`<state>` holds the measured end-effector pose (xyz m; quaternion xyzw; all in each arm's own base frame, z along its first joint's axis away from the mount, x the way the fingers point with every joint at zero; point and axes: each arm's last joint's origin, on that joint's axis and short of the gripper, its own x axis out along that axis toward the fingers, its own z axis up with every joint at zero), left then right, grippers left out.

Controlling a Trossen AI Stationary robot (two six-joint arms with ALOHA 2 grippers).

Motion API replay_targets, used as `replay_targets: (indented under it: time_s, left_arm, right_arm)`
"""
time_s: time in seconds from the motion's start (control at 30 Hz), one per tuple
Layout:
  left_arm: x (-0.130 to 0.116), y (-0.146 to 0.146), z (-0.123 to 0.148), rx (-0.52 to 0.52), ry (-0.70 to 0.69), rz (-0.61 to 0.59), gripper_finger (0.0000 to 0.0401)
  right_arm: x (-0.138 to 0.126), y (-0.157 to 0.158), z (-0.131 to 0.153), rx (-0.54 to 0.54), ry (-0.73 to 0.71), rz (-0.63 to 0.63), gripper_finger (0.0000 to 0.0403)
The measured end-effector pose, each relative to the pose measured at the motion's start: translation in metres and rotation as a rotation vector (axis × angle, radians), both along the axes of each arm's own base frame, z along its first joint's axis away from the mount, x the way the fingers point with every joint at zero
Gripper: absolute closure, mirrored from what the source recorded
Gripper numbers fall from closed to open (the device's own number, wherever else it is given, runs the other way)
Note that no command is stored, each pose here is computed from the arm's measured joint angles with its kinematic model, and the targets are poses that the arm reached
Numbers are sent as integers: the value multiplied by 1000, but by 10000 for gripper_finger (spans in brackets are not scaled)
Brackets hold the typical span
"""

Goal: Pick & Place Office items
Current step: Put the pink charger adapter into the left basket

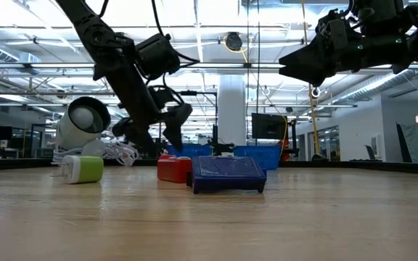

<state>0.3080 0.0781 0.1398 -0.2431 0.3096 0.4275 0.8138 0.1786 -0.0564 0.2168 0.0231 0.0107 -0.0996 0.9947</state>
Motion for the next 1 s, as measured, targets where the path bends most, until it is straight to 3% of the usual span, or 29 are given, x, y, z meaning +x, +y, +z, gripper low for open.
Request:
replay_targets:
  time_s: [0.23,1.0]
  left_arm:
    - [3,0,-18,-23,37,1,102]
    - [-4,0,-23,-23,129,22,170]
  right_arm:
    - [0,0,0,0,0,0,181]
    - [0,0,0,0,0,0,181]
